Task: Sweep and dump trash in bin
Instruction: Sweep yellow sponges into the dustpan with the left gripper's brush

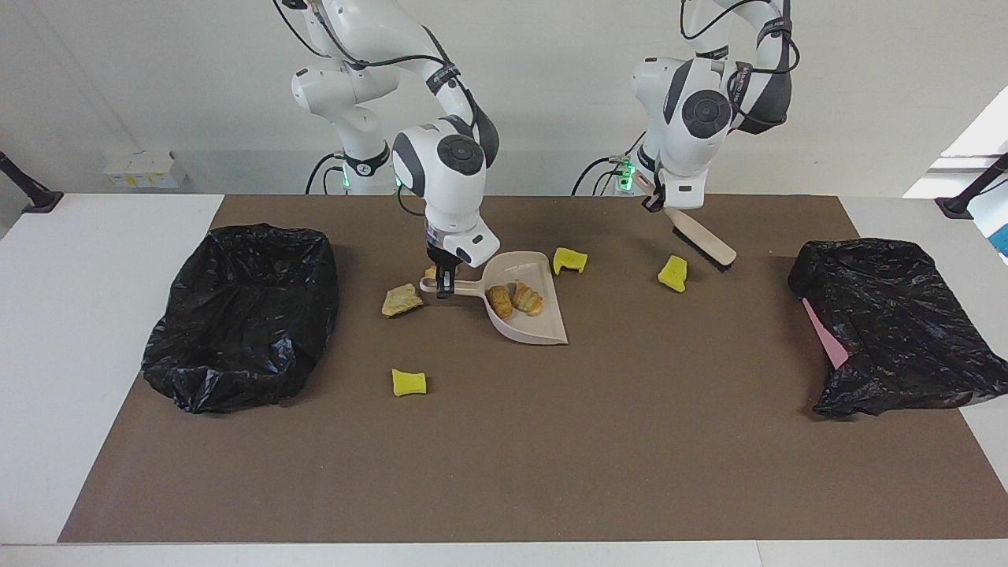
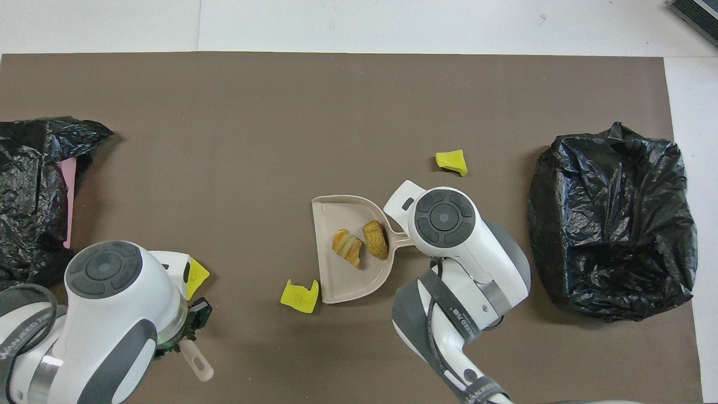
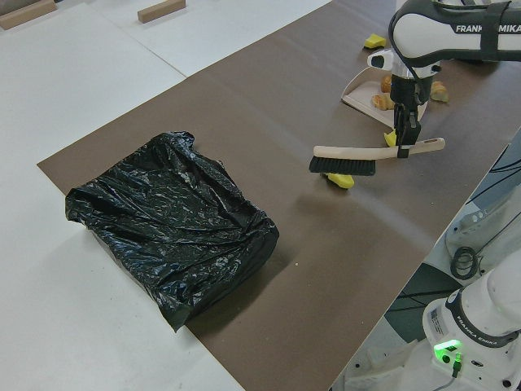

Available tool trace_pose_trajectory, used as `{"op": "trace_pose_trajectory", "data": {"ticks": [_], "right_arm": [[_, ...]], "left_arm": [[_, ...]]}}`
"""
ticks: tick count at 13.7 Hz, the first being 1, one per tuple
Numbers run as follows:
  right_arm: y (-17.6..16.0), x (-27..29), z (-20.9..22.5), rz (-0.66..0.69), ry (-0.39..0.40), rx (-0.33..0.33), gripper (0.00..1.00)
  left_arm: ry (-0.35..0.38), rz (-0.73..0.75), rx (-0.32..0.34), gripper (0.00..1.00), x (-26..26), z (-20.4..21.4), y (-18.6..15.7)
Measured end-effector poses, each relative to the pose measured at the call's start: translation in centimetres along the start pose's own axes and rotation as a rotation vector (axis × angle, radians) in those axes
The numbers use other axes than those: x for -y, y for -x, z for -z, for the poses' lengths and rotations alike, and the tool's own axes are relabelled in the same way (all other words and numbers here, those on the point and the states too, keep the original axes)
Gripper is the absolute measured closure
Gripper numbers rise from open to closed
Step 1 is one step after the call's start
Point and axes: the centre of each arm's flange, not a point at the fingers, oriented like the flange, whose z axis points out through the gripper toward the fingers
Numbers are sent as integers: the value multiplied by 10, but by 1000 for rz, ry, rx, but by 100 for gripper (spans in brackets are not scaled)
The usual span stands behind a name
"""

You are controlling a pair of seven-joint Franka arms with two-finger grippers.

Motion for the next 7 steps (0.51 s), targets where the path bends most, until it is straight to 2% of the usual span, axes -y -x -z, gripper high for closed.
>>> {"op": "trace_pose_trajectory", "data": {"ticks": [3, 7], "right_arm": [[-1, 0, 0, 8, 0, 0, 68], [-1, 1, 0, 11, 1, 0, 68]], "left_arm": [[47, -71, -43, 73, -4, -31, 16], [129, -307, -9, 73, -16, -44, 21]]}}
